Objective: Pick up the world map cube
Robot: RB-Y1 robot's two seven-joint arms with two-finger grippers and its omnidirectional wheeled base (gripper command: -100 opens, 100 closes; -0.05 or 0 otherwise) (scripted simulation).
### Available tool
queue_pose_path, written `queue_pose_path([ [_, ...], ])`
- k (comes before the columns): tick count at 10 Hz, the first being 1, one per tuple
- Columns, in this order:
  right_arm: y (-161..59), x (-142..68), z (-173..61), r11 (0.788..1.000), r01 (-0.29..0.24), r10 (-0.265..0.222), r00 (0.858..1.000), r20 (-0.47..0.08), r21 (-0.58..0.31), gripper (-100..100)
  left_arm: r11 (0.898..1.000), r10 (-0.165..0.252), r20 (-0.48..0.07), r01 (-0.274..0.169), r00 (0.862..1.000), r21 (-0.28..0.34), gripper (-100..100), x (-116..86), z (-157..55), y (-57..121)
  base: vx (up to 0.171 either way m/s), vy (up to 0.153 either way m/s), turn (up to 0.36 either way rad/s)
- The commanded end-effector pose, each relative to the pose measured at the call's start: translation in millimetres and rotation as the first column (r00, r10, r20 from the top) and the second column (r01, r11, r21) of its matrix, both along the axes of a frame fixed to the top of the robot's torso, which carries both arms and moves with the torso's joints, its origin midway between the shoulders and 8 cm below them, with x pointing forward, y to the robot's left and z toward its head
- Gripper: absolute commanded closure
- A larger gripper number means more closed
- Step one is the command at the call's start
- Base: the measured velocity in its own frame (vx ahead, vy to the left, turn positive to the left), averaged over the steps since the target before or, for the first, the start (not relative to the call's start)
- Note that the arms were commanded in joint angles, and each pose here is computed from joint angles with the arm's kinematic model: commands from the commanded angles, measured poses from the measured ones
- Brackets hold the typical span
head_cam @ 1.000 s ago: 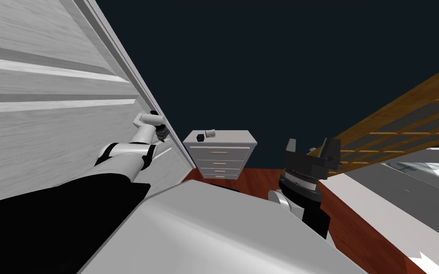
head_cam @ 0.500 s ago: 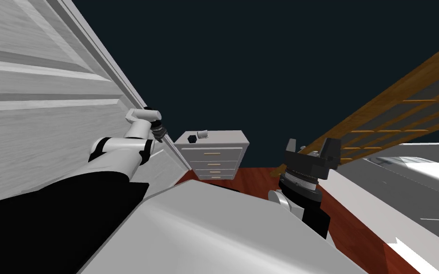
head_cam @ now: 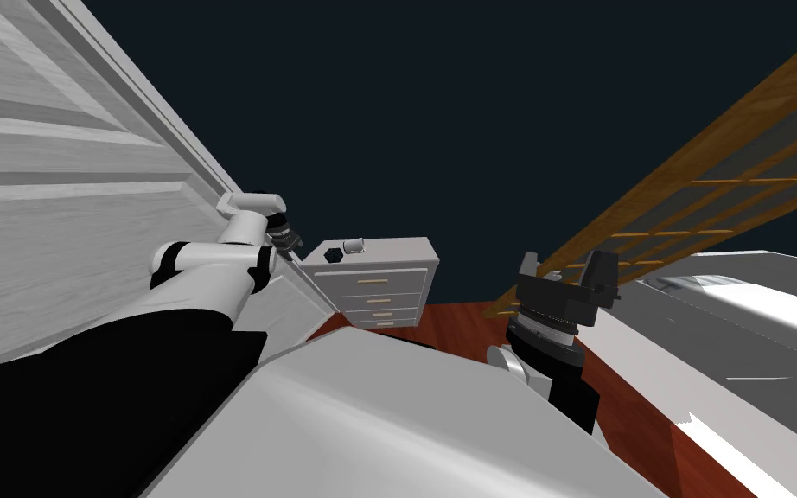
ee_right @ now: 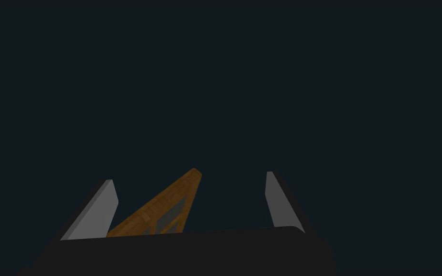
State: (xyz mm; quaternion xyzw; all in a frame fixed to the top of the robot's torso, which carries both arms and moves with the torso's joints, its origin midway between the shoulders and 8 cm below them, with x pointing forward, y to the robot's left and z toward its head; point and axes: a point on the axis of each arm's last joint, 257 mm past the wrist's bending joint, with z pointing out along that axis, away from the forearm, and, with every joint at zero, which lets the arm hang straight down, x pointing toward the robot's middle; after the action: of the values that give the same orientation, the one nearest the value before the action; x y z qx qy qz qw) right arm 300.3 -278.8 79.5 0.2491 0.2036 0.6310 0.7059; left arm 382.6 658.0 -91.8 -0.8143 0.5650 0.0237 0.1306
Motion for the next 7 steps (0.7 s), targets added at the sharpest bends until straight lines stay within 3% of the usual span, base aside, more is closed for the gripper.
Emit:
queue_pose_path([
  [1, 0.0, 0.0, 0.0, 1.000, 0.000, 0.000, 1.000, 0.000, 0.000, 0, 0.998, 0.005, -0.017, -0.006, 1.000, -0.062, -100, -6.5, 3.7, -12.0, 0.051, -0.168, -0.136],
  [4, 0.0, 0.0, 0.0, 1.000, 0.000, 0.000, 1.000, 0.000, 0.000, 0, 0.993, 0.005, -0.053, -0.011, 0.999, -0.120, -100, -16.3, 3.9, -25.6, 0.045, -0.137, -0.051],
  [7, 0.0, 0.0, 0.0, 1.000, 0.000, 0.000, 1.000, 0.000, 0.000, 0, 0.980, -0.011, -0.094, -0.008, 0.996, -0.200, -100, -24.6, 3.9, -47.2, 0.027, -0.118, -0.081],
])
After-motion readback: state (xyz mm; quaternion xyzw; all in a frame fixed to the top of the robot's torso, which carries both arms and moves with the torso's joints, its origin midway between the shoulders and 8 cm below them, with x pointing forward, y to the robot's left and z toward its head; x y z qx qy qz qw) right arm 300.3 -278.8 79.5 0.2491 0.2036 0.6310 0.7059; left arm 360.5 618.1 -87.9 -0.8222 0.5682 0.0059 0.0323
